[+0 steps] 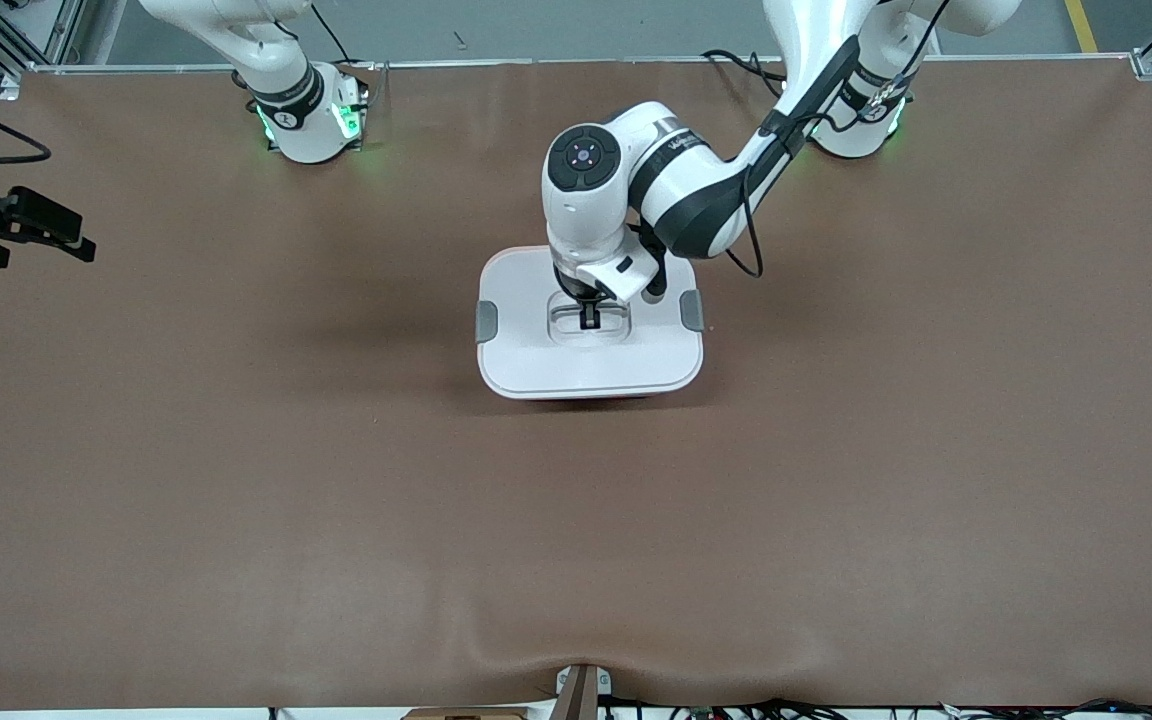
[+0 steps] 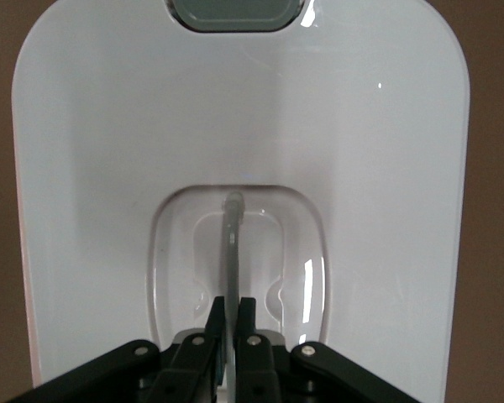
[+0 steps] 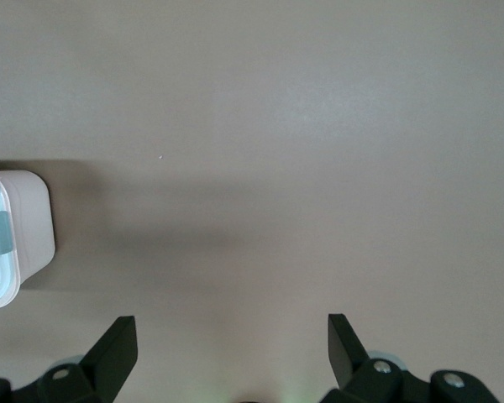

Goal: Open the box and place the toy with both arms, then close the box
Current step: 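Lower the lid onto the box and press it down with the left gripper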

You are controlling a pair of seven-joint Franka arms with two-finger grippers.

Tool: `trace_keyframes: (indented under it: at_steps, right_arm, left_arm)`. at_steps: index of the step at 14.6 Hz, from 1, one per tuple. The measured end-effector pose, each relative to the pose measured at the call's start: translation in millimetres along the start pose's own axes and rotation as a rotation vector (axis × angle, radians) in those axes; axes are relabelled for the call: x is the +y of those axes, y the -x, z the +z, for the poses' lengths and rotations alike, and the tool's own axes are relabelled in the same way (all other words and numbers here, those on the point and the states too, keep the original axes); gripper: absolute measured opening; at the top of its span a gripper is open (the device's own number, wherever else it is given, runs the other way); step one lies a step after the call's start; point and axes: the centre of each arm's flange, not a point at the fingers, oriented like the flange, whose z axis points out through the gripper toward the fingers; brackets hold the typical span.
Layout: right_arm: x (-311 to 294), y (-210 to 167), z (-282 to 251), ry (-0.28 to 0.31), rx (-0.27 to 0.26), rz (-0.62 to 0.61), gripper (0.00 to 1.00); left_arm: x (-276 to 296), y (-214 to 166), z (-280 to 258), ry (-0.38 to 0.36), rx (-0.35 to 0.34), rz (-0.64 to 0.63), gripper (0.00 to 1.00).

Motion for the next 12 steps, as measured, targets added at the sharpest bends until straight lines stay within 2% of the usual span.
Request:
trace_keyframes:
  at_steps: [5, 12]
  right_arm:
    - [-1.2, -2.8, -2.1, 0.004, 0.025, -0.004, 1.00]
    - [-14.6, -9.9, 8.4, 0.009, 0.006, -0.031, 1.00]
  left_arm:
    - [-4.8, 4.0, 1.1, -0.001, 0.001, -0.016, 0.07]
    - [-13.0, 10.2, 2.8, 0.012, 0.013, -0.019, 0.07]
